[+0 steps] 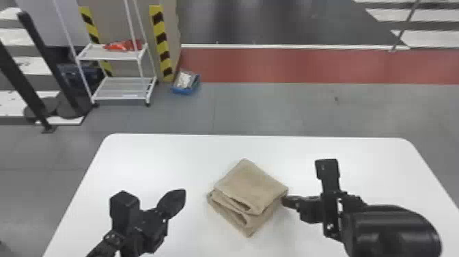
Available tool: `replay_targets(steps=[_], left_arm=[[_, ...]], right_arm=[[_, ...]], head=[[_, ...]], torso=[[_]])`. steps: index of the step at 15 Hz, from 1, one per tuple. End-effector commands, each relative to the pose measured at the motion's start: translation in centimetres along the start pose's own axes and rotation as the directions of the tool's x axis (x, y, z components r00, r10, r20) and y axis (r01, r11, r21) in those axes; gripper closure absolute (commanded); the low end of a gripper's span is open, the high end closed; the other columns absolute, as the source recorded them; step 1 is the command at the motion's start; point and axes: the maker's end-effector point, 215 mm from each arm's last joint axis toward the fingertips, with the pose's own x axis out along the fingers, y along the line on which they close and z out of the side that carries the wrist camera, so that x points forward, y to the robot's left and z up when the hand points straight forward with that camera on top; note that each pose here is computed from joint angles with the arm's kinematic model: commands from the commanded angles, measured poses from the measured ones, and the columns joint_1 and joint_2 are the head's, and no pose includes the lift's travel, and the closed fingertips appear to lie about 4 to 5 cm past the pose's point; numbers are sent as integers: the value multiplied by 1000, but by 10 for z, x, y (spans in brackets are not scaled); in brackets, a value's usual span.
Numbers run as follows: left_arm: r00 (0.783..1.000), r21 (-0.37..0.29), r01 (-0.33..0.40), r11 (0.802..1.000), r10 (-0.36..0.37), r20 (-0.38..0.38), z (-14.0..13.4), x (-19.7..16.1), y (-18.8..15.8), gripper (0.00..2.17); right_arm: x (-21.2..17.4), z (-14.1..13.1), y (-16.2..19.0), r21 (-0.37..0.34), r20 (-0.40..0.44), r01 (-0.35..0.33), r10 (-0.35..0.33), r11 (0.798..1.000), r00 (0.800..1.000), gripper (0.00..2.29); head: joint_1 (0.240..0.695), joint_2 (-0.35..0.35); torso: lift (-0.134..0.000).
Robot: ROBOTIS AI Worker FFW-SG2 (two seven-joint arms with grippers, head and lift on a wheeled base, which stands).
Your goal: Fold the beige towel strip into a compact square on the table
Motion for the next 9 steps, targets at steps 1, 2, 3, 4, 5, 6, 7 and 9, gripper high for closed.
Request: replay_targets(steps=[1, 2, 3, 4, 5, 6, 7, 9], left_arm=[[1000, -3, -1, 1000, 1, -2, -1, 0, 2, 1774], [1000, -6, 2, 1000, -2, -3, -2, 0, 2, 1774], [1000, -5, 1, 1000, -1, -12, -6, 4, 3, 1774], [1000, -4, 1, 1000, -1, -18, -9, 7, 4, 1774], [1000, -1, -3, 1000, 3, -20, -13, 10, 5, 1774], [1000, 10, -8, 1000, 8, -16, -13, 15, 8, 1774], [1000, 18, -20, 1000, 20, -6, -15, 20, 12, 1774], [999, 54, -35, 998, 35, 2, -20, 36, 15, 1774]], right_arm=[[14, 30, -5, -8, 17, 1, -1, 1000, 1000, 1983], [14, 32, -4, 0, 18, -5, 5, 1000, 1000, 1983], [12, 30, -1, 3, 20, -11, 11, 1000, 1000, 1983], [5, 25, 3, 12, 29, -24, 24, 1000, 999, 1980], [-8, 14, 6, 48, 31, -45, 44, 998, 999, 1980], [-23, 9, 5, 86, 53, -73, 69, 994, 996, 1980], [-42, 5, 1, 132, 93, -105, 94, 986, 991, 1980], [-85, 7, -19, 210, 197, -145, 103, 967, 975, 1980]], head=[[695, 16], [695, 18], [695, 19], [695, 20], [695, 23], [695, 26], [695, 28], [695, 22]], torso=[[0], [0], [0], [0], [0], [0], [0], [0]])
